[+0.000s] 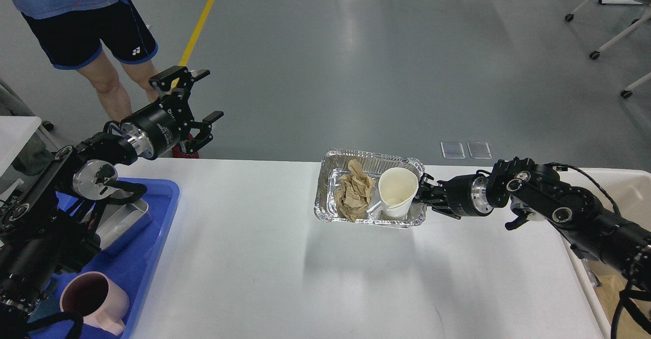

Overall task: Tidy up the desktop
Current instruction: 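Carry the foil tray with the right gripper over the white bin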

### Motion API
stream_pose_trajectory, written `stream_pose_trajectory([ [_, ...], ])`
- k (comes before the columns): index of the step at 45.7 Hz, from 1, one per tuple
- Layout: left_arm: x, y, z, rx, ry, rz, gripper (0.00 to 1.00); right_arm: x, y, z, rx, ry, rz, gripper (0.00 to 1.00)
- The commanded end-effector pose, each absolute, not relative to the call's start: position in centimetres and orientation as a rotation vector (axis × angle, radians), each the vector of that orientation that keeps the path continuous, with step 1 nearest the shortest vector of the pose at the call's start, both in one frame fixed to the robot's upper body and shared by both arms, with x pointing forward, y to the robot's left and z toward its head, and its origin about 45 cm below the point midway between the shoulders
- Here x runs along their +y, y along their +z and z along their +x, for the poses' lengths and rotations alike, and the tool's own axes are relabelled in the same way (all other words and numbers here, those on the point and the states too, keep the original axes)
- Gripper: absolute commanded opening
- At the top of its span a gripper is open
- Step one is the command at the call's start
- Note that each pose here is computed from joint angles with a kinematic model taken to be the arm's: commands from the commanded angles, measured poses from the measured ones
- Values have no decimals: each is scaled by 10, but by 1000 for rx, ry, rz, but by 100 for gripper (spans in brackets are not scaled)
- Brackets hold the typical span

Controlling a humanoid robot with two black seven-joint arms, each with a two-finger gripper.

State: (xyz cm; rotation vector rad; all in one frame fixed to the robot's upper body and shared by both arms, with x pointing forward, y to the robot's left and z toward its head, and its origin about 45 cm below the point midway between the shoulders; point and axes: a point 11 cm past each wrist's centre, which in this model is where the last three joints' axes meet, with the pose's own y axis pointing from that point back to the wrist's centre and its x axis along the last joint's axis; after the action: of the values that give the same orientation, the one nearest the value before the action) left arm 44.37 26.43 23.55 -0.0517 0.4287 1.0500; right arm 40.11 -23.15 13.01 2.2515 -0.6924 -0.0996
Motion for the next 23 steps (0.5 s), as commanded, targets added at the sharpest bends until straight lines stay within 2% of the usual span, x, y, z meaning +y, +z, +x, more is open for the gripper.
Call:
stream_pose_trajectory([
  [1,294,218,436,503,1141,-196,87,-233,130,401,-697,-99,2247,0],
  [12,337,185,427,576,1307,-370,87,-234,130,401,-701,-101,2246,0],
  [17,335,174,425,604,1315,-353,94,-235,131,402,-708,-102,2247,0],
  [23,334,169,424,619,1321,-337,96,-252,142,407,-753,-94,2245,0],
])
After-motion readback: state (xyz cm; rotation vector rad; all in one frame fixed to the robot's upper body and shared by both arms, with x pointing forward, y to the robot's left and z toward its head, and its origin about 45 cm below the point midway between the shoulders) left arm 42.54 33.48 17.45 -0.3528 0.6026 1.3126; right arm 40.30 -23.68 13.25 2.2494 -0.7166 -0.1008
